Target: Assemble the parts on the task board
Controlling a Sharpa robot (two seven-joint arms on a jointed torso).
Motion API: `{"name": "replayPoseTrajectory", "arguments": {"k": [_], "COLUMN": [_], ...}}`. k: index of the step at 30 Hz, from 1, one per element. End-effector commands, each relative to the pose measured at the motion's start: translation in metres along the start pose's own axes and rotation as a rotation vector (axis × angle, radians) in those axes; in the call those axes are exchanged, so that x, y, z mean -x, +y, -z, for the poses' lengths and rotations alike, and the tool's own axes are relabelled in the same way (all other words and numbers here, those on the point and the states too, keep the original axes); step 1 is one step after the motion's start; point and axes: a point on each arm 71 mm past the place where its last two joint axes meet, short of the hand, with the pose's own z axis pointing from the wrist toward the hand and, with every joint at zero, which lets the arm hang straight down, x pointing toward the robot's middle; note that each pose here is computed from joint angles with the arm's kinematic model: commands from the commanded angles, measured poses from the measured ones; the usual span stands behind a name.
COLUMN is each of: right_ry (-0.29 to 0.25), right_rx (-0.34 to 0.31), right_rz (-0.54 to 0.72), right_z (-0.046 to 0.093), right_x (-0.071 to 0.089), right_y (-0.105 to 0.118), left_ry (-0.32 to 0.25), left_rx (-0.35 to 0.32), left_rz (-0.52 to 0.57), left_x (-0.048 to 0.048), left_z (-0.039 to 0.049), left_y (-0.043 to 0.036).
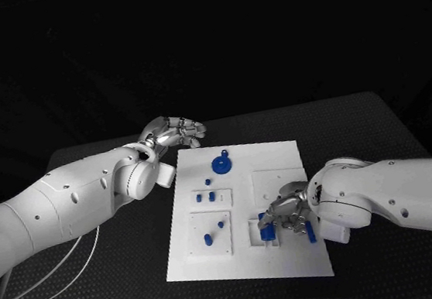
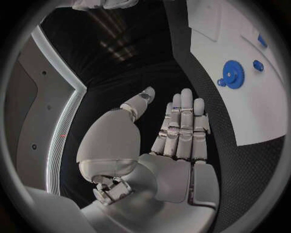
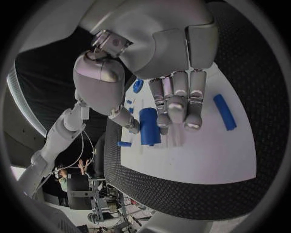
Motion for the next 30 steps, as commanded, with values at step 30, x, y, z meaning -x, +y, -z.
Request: {"name": "replayPoseTrajectory", "arguments": {"k": [30], "right_ry": [0.033], "right_rx": [-0.008], "right_rz": [0.026], "right_z": [-0.0118], "right_x": [-0.0122], "right_y": [-0.0002], "left_ry": [0.018], "left_rx": [-0.006], "left_rz": [0.005], "left_x": [-0.0021], "left_z": [0.0003], "left_y": [-0.0023]}}
